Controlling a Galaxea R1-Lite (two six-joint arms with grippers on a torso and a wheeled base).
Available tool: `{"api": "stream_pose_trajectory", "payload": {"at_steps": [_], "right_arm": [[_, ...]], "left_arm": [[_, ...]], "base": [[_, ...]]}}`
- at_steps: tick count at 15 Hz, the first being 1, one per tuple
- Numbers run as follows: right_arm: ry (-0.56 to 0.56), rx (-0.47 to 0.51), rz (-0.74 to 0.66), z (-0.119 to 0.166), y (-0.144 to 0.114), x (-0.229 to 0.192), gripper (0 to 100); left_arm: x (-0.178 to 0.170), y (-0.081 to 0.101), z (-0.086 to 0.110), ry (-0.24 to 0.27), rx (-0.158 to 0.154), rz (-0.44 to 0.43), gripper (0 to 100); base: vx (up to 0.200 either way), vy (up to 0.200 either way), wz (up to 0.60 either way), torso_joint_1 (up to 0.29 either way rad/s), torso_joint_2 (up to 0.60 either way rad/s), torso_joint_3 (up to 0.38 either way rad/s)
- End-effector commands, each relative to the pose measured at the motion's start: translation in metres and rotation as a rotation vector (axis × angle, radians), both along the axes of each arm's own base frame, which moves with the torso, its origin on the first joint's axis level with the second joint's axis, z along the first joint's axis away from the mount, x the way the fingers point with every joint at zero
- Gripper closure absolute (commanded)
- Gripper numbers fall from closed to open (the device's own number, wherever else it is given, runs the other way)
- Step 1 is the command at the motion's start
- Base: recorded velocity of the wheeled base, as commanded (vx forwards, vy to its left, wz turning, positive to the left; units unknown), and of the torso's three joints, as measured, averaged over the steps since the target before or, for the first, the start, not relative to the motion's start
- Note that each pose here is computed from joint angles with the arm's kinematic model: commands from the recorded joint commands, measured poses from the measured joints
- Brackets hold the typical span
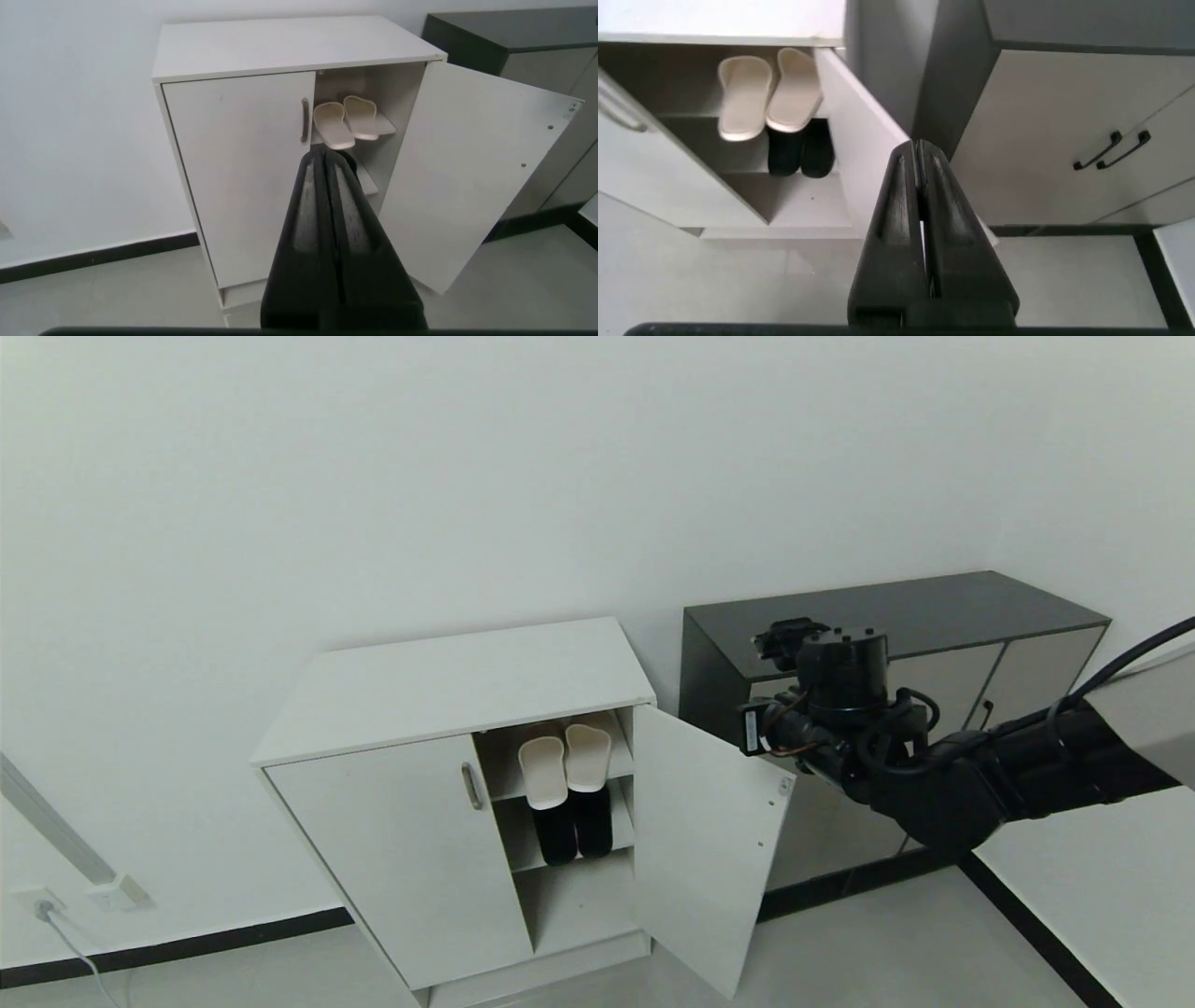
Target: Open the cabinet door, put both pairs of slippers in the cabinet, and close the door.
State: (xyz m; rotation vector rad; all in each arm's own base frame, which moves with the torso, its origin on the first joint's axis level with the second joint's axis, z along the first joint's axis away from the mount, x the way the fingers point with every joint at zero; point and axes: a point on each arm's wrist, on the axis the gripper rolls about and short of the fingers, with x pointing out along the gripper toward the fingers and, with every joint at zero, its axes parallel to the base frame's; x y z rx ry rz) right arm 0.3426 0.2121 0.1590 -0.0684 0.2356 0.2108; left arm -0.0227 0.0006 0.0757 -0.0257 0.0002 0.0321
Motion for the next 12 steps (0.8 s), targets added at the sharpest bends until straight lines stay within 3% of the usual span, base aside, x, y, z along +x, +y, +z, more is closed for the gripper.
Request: {"api": "stream_pose_trajectory", "payload": {"at_steps": [1, 12], "right_arm": [[0.015, -0.009, -0.004, -0.008, 0.001, 0.006, 100], [0.110, 0.016, -0.026, -0.056, -0.011, 0.043, 100]], "left_arm": [[0.000, 0.000, 0.000, -0.001, 0.000, 0.000, 100], [0.000, 0.000, 0.000, -0.001, 0.000, 0.000, 100]], "base": [[0.000, 0.000, 0.00, 0.000, 0.00, 0.000], [0.000, 0.000, 0.00, 0.000, 0.00, 0.000]]}}
